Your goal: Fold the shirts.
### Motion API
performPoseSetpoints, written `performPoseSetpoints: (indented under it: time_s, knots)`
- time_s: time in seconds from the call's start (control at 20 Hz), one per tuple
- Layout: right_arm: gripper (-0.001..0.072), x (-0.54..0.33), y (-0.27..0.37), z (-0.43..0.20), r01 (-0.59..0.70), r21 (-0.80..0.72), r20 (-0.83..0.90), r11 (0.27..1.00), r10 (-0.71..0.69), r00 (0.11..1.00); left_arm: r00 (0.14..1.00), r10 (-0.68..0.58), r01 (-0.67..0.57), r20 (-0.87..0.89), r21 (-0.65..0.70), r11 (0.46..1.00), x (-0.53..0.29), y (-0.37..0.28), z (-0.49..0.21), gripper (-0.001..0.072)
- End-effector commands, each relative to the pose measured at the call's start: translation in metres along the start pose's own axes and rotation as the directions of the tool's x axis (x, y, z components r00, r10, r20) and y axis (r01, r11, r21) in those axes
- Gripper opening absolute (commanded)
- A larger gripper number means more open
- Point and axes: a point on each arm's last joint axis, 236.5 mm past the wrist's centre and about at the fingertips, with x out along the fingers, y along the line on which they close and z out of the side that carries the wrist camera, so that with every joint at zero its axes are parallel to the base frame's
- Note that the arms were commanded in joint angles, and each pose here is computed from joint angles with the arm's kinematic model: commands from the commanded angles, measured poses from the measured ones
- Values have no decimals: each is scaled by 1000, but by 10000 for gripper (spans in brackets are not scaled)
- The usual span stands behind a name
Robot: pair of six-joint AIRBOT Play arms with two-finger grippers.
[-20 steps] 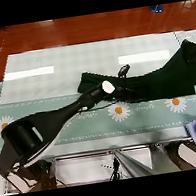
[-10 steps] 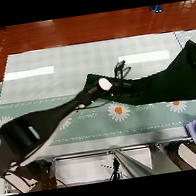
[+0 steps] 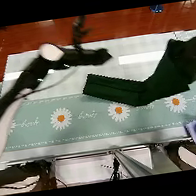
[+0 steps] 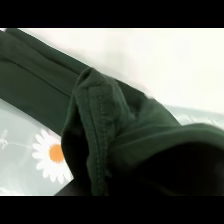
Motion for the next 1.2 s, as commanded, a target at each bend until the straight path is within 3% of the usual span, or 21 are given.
performPoseSetpoints:
  time_s: [0.0,0.25,0.55,0.6,0.85,1.0,1.15]
  knots:
    - [30,44,31,20,-36,-42,-1,998,36,999,984,166,-172,68,89,981,-87,39,35,18]
    - [30,116,77,35,-97,-83,-22,992,96,995,930,323,-343,175,102,934,-186,67,61,18]
    - [31,211,141,16,-164,-93,-101,982,155,983,915,361,-377,184,64,924,-223,72,59,18]
    - [70,228,154,7,-183,-99,-122,978,170,978,918,358,-373,173,65,925,-221,71,57,19]
    - [489,251,177,-6,-210,-125,-140,970,192,971,912,381,-395,152,75,916,-223,77,52,19]
    - [500,216,120,7,-79,-178,-132,981,56,990,890,434,-448,141,94,889,-228,90,49,19]
    - [500,153,23,24,157,-181,-97,971,-176,980,880,457,-471,132,104,876,-230,96,47,19]
